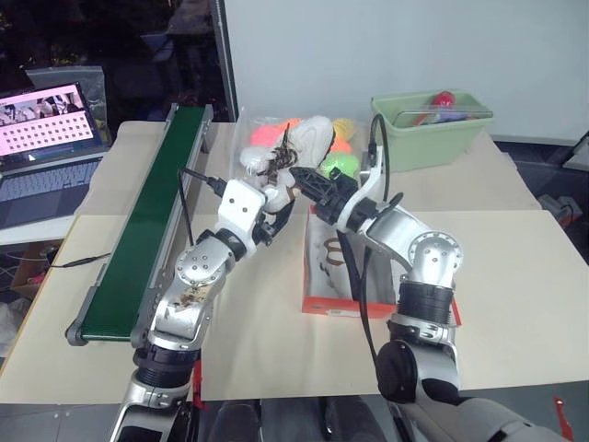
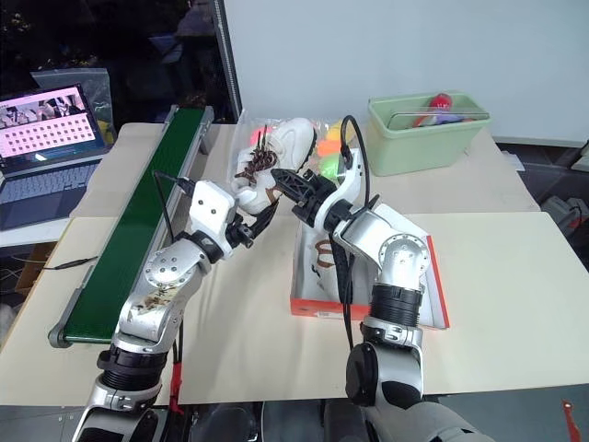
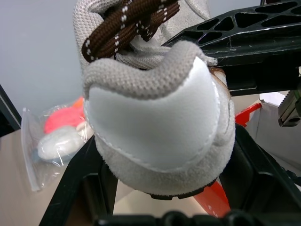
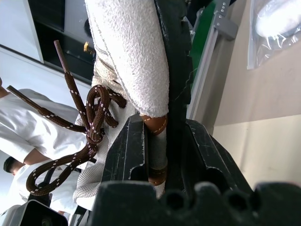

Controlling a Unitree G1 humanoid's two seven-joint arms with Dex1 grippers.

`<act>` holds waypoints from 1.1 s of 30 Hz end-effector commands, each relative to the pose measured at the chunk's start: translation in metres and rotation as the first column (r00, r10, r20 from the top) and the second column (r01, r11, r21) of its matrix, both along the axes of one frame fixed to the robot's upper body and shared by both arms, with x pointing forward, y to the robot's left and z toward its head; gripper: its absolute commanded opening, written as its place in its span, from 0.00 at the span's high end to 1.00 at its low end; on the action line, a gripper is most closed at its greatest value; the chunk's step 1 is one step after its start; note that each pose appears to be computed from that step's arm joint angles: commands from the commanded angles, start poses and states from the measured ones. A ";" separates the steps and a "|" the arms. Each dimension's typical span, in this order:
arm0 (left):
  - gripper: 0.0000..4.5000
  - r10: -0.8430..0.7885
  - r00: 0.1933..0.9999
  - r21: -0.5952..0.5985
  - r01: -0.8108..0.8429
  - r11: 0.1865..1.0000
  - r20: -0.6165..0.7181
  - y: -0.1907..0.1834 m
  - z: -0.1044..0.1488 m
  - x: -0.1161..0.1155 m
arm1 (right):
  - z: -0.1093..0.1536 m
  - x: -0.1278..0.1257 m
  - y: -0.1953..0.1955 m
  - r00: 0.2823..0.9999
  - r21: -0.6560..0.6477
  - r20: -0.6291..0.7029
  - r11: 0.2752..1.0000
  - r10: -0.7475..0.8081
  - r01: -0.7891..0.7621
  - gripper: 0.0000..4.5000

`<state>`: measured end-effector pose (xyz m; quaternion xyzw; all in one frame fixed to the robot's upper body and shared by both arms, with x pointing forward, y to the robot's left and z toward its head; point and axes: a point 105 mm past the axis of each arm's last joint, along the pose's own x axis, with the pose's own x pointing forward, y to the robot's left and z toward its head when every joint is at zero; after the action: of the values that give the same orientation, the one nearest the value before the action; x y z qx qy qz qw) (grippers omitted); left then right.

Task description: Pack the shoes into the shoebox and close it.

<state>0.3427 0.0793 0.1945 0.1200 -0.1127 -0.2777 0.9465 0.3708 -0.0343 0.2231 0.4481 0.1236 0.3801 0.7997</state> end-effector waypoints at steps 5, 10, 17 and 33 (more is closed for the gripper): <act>0.01 -0.195 0.981 0.032 0.195 0.980 -0.011 -0.024 -0.001 -0.026 | 0.050 0.011 -0.031 0.966 0.163 0.093 0.961 -0.239 0.222 0.86; 0.01 -0.212 0.977 0.066 0.214 0.975 -0.034 -0.006 -0.003 -0.031 | 0.067 0.016 -0.061 0.901 -0.121 0.291 0.922 -0.322 0.369 0.86; 0.01 -0.276 0.959 0.189 0.284 0.940 -0.072 0.012 -0.009 -0.038 | 0.028 -0.007 -0.067 0.988 -0.609 0.150 0.785 -0.024 0.112 0.86; 0.01 -0.303 0.952 0.253 0.306 0.918 -0.052 0.015 -0.009 -0.041 | -0.063 -0.022 -0.085 0.957 -0.680 -0.289 0.705 -0.006 -0.201 0.86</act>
<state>0.3050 0.0943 0.1714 0.2136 -0.0581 -0.4387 0.8709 0.3489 -0.1153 0.1503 0.1527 0.4057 0.2764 0.8577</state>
